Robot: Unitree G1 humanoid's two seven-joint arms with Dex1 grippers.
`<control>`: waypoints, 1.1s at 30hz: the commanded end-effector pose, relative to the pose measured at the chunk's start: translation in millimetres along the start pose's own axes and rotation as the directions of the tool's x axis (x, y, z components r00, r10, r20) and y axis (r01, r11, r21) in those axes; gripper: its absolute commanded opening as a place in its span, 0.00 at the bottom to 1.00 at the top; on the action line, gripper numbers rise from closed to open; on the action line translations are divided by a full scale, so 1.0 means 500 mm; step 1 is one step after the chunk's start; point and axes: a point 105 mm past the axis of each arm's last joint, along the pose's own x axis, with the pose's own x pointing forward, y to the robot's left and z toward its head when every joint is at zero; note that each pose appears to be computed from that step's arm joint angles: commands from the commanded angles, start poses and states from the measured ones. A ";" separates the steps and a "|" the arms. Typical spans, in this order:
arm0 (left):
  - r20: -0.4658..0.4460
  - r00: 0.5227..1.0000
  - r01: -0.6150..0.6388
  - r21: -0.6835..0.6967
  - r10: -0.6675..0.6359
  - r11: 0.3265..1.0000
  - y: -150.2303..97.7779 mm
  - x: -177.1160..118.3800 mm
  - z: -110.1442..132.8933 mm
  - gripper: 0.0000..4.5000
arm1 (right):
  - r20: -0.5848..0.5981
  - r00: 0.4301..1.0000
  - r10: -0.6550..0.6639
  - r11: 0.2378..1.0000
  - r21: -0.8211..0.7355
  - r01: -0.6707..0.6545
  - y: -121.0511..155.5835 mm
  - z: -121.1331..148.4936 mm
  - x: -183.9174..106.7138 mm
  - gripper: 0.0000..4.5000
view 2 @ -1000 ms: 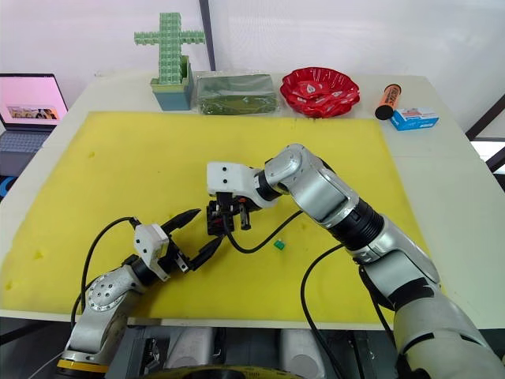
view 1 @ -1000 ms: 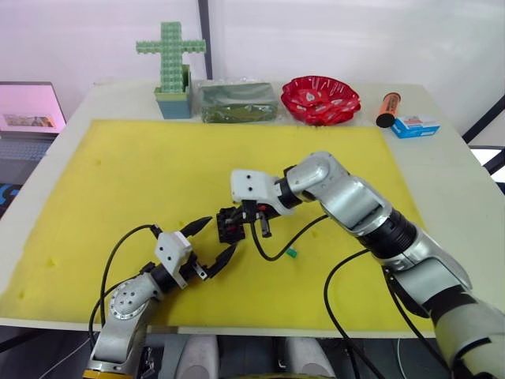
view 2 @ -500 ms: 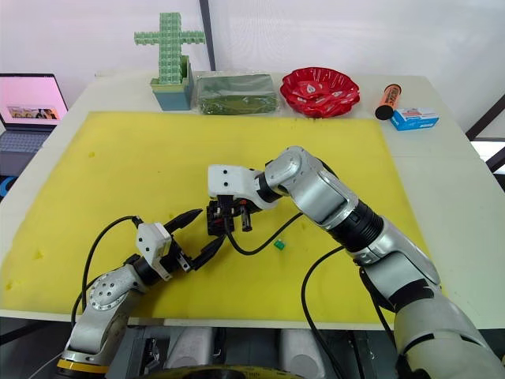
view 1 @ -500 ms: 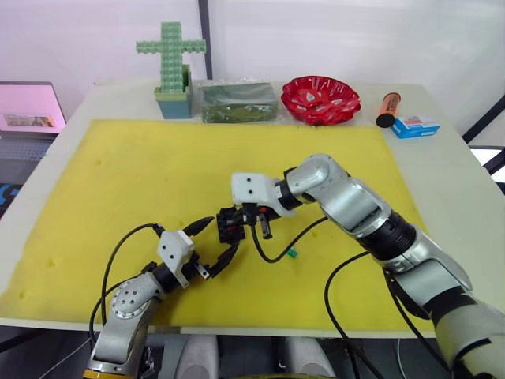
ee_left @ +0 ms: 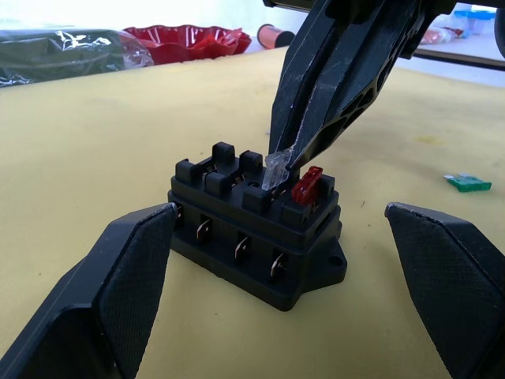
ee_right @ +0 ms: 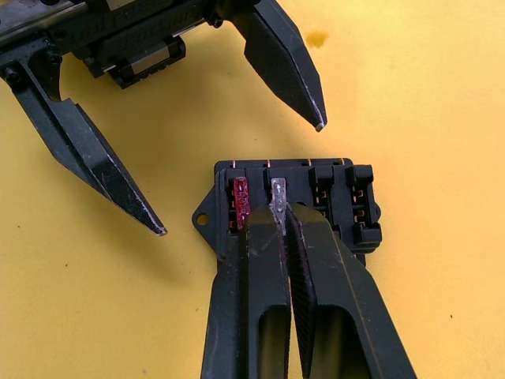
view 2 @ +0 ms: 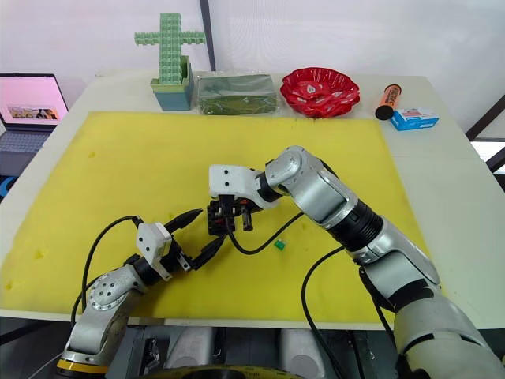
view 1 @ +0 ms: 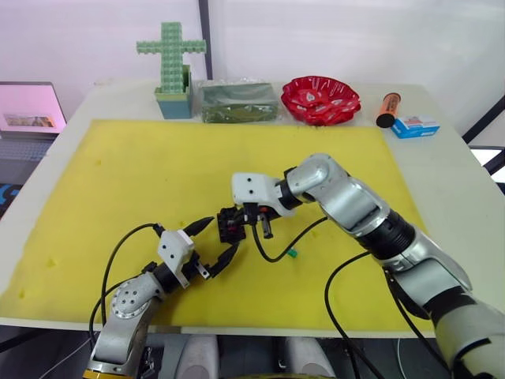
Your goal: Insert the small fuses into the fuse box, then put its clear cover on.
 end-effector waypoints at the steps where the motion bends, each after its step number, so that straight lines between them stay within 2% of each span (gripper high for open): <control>1: 0.034 0.999 0.009 0.037 -0.010 0.999 -0.006 0.004 0.018 0.99 | -0.038 0.999 0.012 1.000 -0.003 -0.012 0.002 -0.014 0.009 0.00; 20: 0.032 0.999 0.005 0.043 -0.007 0.999 -0.009 0.009 0.012 0.99 | -0.133 0.991 0.021 0.997 -0.069 -0.030 -0.011 -0.035 0.017 0.00; 29: 0.035 0.999 0.003 0.041 -0.004 0.999 -0.012 0.011 0.012 0.99 | -0.107 0.994 0.031 0.998 -0.051 -0.037 -0.010 -0.022 0.017 0.00; 33: 0.036 0.999 0.004 0.040 -0.006 0.999 -0.012 0.011 0.013 1.00 | -0.097 0.995 0.006 0.999 -0.051 -0.010 -0.021 -0.015 0.015 0.23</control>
